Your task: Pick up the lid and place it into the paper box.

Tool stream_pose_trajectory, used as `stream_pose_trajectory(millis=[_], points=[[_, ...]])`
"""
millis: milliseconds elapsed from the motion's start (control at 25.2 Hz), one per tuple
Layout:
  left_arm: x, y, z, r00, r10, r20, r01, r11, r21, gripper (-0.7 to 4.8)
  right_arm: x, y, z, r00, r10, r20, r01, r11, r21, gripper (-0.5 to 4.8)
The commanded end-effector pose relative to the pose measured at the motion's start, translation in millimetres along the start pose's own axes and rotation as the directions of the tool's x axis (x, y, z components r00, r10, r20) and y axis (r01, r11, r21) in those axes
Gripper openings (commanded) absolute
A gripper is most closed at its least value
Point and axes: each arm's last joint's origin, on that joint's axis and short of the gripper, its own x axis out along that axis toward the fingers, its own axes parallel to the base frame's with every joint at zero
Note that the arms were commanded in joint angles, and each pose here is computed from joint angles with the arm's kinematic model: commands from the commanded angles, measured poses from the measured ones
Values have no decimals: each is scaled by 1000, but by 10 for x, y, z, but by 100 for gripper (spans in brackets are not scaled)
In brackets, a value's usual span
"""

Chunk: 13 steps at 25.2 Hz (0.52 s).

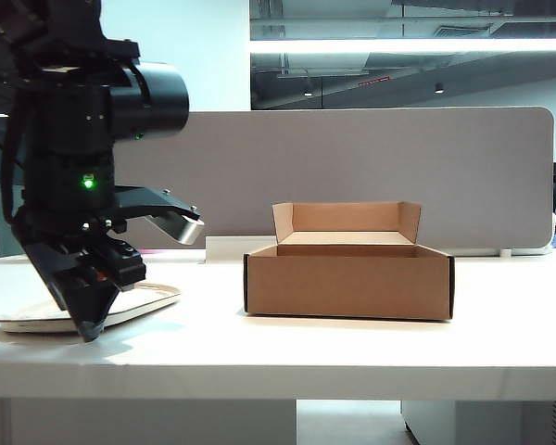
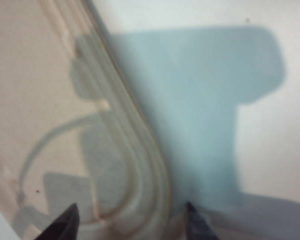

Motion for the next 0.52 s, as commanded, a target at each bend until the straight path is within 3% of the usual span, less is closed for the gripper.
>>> stream_pose_trajectory(millis=[40, 238, 397, 516], points=[[142, -50, -26, 998, 26, -62, -25, 999, 27, 269, 5, 1, -6, 1000, 1, 8, -1, 1000, 0, -1], [275, -95, -37, 993, 44, -112, -39, 998, 45, 258, 5, 1, -6, 1000, 1, 8, -1, 1000, 0, -1], [283, -98, -36, 992, 49, -115, -44, 998, 46, 106, 5, 1, -6, 1000, 0, 8, 0, 1000, 0, -1], [282, -100, -42, 992, 47, -121, -42, 998, 48, 79, 5, 1, -6, 1000, 0, 8, 0, 1000, 0, -1]])
